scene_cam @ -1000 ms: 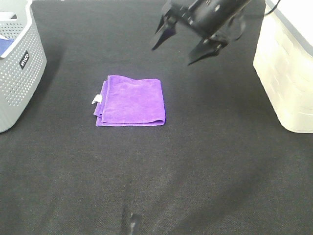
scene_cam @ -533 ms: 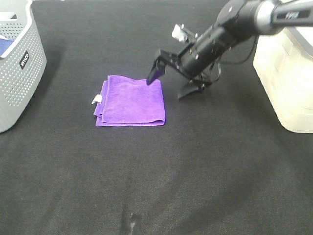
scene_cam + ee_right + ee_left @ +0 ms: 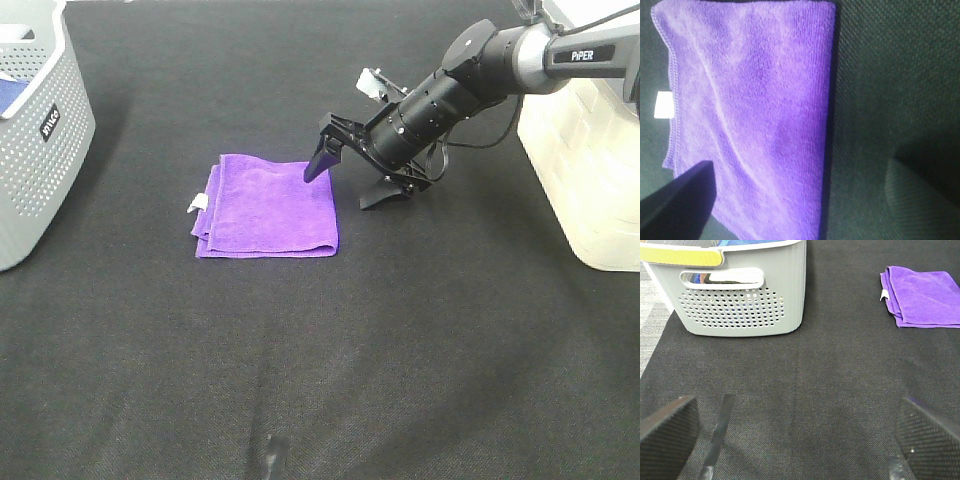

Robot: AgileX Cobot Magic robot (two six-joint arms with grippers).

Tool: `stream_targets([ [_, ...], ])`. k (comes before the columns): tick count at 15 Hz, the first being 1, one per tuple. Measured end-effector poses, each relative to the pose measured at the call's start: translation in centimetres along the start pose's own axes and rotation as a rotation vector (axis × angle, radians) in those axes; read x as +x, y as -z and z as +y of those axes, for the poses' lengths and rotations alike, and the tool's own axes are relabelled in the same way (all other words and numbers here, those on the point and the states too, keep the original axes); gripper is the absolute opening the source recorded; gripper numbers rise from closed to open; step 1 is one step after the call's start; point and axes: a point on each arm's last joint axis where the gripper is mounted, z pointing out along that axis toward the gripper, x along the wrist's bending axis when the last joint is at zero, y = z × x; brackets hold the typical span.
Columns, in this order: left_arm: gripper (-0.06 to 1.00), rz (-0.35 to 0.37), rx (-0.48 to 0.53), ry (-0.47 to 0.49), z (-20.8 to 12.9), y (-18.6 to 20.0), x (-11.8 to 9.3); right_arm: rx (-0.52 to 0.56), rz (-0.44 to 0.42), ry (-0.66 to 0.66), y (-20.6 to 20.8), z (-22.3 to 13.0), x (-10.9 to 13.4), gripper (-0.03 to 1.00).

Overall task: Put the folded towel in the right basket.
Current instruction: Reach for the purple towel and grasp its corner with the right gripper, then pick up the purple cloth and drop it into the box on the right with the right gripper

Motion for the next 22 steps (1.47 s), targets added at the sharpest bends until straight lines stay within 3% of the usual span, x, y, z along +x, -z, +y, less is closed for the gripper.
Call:
stream_targets([
  [4,0.99,0.000,0.000,0.000,0.0,0.0,0.0,-0.022,0.013,0.007,-2.6,-0.7,1.4,0.75],
  [7,0.99,0.000,0.000,0.000,0.0,0.0,0.0,-0.056,0.015,0.047,-5.3,-1.9,3.8,0.52],
  [10,0.99,0.000,0.000,0.000,0.0,0.0,0.0,-0.058,0.020,0.042,-5.8,-2.2,4.1,0.41],
  [12,0.99,0.000,0.000,0.000,0.0,0.0,0.0,-0.061,0.025,0.024,-5.3,-1.8,3.7,0.12],
  [15,0.99,0.000,0.000,0.000,0.0,0.0,0.0,0.004,0.016,0.076,-2.6,-1.8,4.1,0.08],
  [16,0.99,0.000,0.000,0.000,0.0,0.0,0.0,0.029,0.029,0.090,1.6,-0.8,4.1,0.08],
  [17,0.99,0.000,0.000,0.000,0.0,0.0,0.0,-0.031,0.050,0.101,6.5,0.9,4.4,0.08],
  [19,0.99,0.000,0.000,0.000,0.0,0.0,0.0,-0.248,0.063,0.133,18.5,4.2,4.4,0.08],
  [21,0.99,0.000,0.000,0.000,0.0,0.0,0.0,-0.439,-0.039,0.167,29.2,4.9,2.8,0.08],
  [22,0.99,0.000,0.000,0.000,0.0,0.0,0.0,-0.474,-0.113,0.152,32.6,4.5,1.3,0.08],
])
